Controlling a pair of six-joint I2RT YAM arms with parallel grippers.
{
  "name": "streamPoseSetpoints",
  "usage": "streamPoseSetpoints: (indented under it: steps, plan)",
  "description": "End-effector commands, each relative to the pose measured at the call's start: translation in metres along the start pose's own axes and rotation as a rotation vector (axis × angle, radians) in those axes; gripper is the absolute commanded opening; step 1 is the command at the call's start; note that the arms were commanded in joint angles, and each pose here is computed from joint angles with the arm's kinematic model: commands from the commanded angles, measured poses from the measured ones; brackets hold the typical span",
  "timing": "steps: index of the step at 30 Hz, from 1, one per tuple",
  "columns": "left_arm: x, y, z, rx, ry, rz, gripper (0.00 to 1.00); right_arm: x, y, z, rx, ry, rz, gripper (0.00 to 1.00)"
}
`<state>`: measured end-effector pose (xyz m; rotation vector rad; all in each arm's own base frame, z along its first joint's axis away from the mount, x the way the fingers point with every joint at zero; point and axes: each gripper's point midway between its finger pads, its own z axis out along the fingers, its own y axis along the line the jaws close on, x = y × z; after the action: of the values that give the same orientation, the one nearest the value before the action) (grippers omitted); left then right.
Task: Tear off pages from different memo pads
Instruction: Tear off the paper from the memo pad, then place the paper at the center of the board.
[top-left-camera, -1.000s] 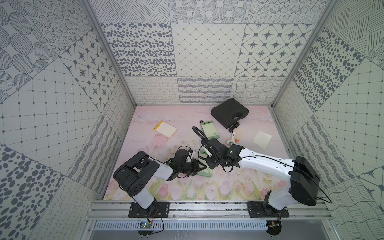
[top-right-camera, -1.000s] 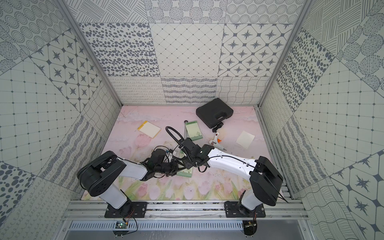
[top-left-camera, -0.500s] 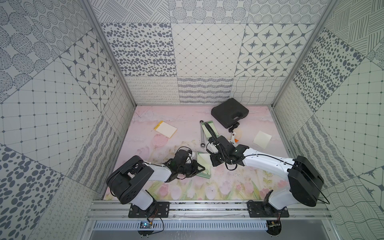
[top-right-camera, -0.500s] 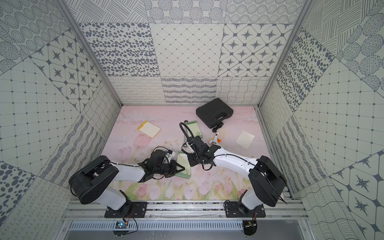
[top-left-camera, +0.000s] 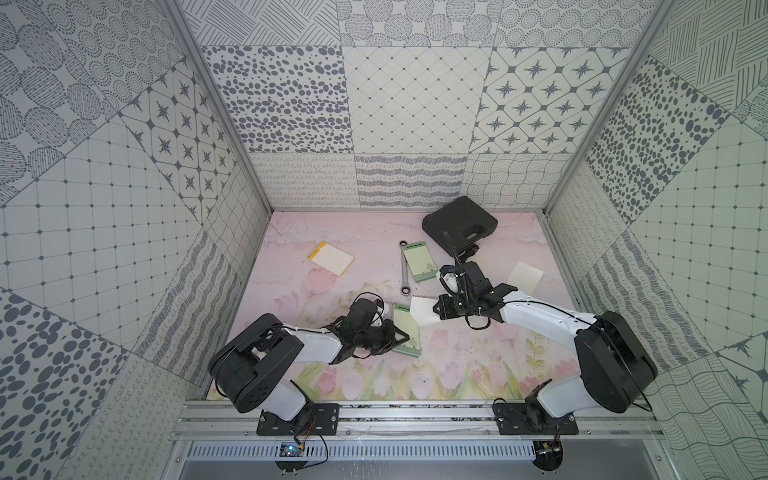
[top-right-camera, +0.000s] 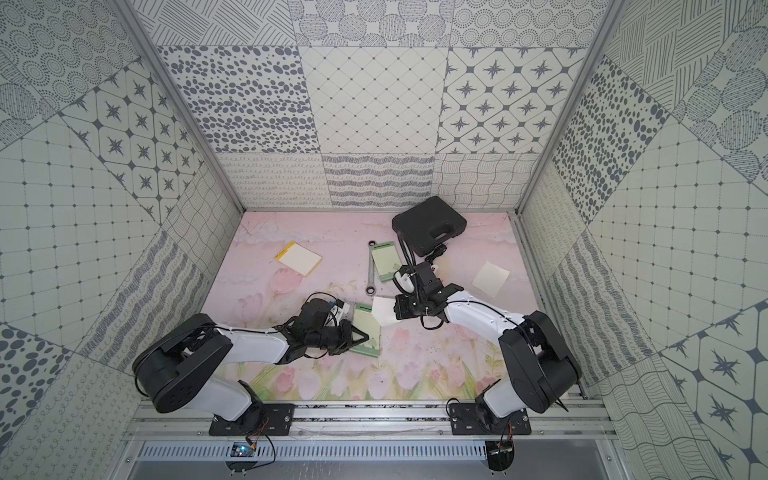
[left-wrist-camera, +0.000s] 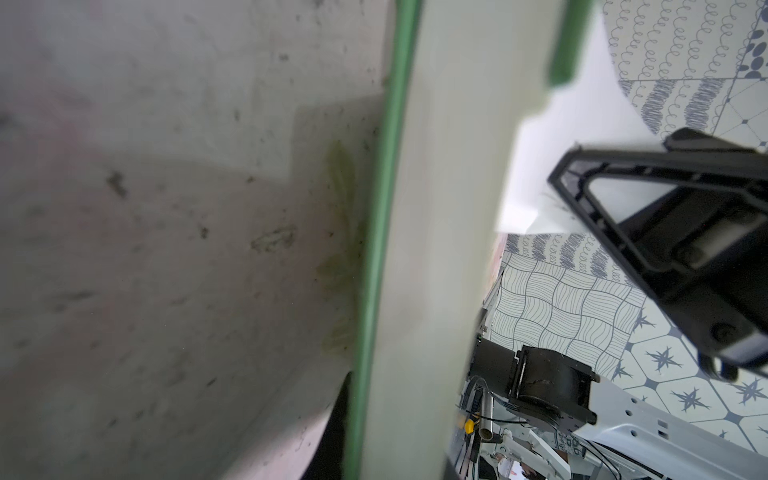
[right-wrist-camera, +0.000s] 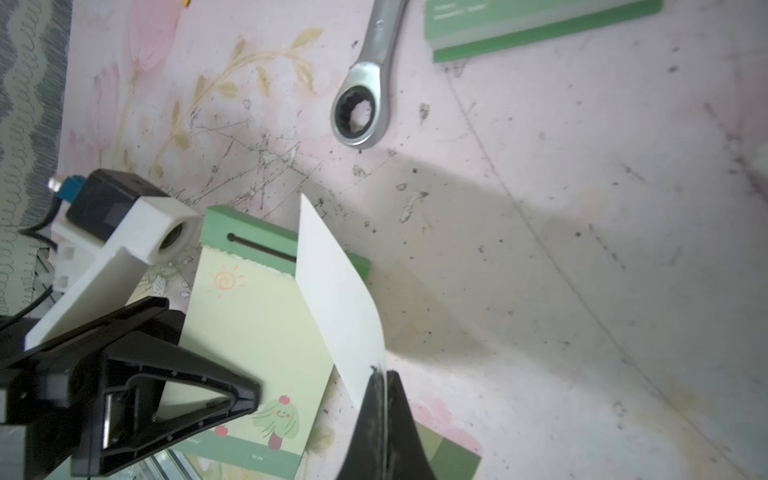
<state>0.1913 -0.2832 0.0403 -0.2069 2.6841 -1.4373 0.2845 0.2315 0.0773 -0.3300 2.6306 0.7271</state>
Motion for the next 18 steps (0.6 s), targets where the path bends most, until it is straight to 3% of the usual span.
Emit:
streamPoseSetpoints:
  steps: [1,9,13,18]
  plan:
    - [0.008,0.019,-0.009,-0.109,0.022,-0.047,0.0,-0.024,-0.012,-0.017,-0.008,-0.102,0.007,0.0]
    - [-0.009,0.019,-0.038,-0.105,-0.039,-0.054,0.0,-0.071,-0.054,-0.101,0.115,-0.372,0.08,0.0]
    - [-0.039,0.025,-0.067,-0.14,-0.138,-0.066,0.0,-0.081,-0.108,-0.137,0.423,-0.45,0.12,0.03]
    - [-0.08,0.036,-0.108,-0.163,-0.277,-0.087,0.0,-0.072,-0.181,-0.166,0.845,-0.349,0.193,0.0]
